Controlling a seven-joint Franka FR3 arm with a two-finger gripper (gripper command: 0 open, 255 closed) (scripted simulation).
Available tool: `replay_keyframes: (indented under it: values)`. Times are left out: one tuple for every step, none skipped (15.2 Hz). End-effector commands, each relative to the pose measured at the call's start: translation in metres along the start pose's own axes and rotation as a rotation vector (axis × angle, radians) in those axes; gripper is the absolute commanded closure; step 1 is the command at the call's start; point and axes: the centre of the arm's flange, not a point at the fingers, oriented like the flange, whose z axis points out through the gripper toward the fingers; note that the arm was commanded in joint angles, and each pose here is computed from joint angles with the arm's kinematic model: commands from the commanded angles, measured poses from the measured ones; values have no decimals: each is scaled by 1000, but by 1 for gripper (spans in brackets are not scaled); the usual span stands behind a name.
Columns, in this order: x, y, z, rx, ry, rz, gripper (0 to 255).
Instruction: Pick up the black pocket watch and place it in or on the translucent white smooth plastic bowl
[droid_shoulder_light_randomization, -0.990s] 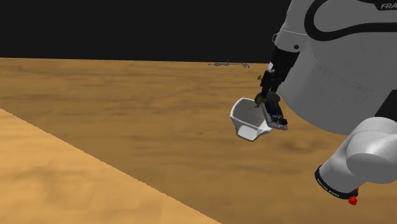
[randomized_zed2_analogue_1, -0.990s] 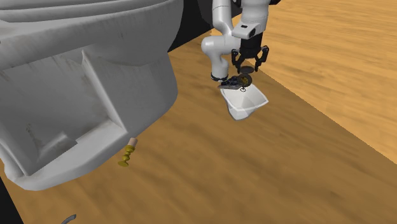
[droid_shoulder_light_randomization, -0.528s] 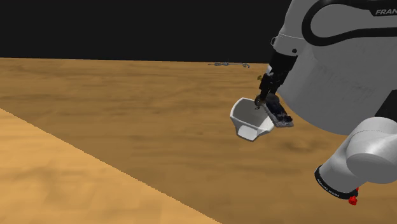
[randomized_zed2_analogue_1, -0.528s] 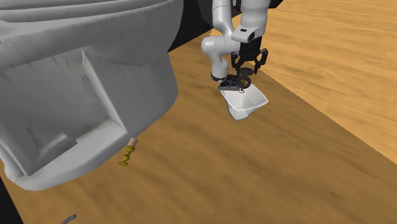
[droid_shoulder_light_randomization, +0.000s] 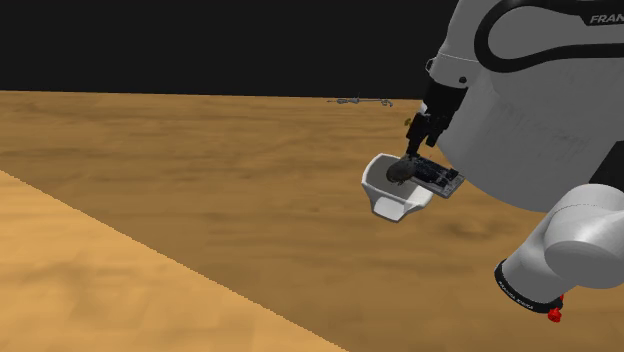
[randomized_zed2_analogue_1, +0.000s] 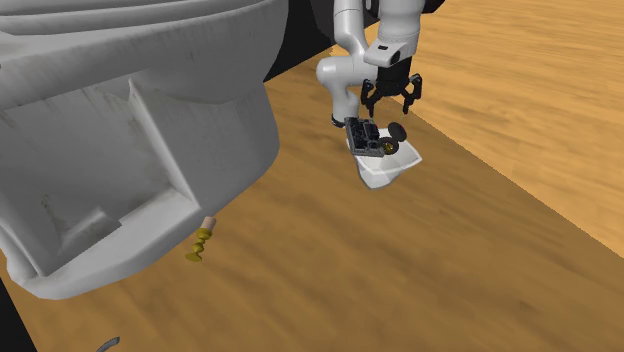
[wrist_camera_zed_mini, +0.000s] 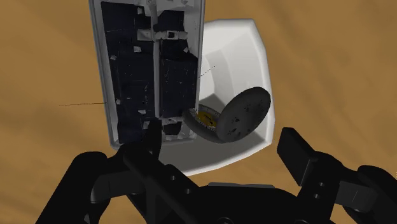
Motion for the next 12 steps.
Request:
replay_keyframes:
  values:
    - [0,0,-13,0,0,0,0]
    - [0,0,-26,0,0,0,0]
    - [0,0,-40,0,0,0,0]
    - [0,0,-50,0,0,0,0]
    - [0,0,-50,0,0,0,0]
    - [0,0,-50,0,0,0,0]
    - [0,0,-50,0,0,0,0]
    - [0,0,-50,0,0,0,0]
    - [0,0,-50,0,0,0,0]
    - [0,0,-50,0,0,0,0]
    - [0,0,-50,0,0,0,0]
    - [0,0,-50,0,0,0,0]
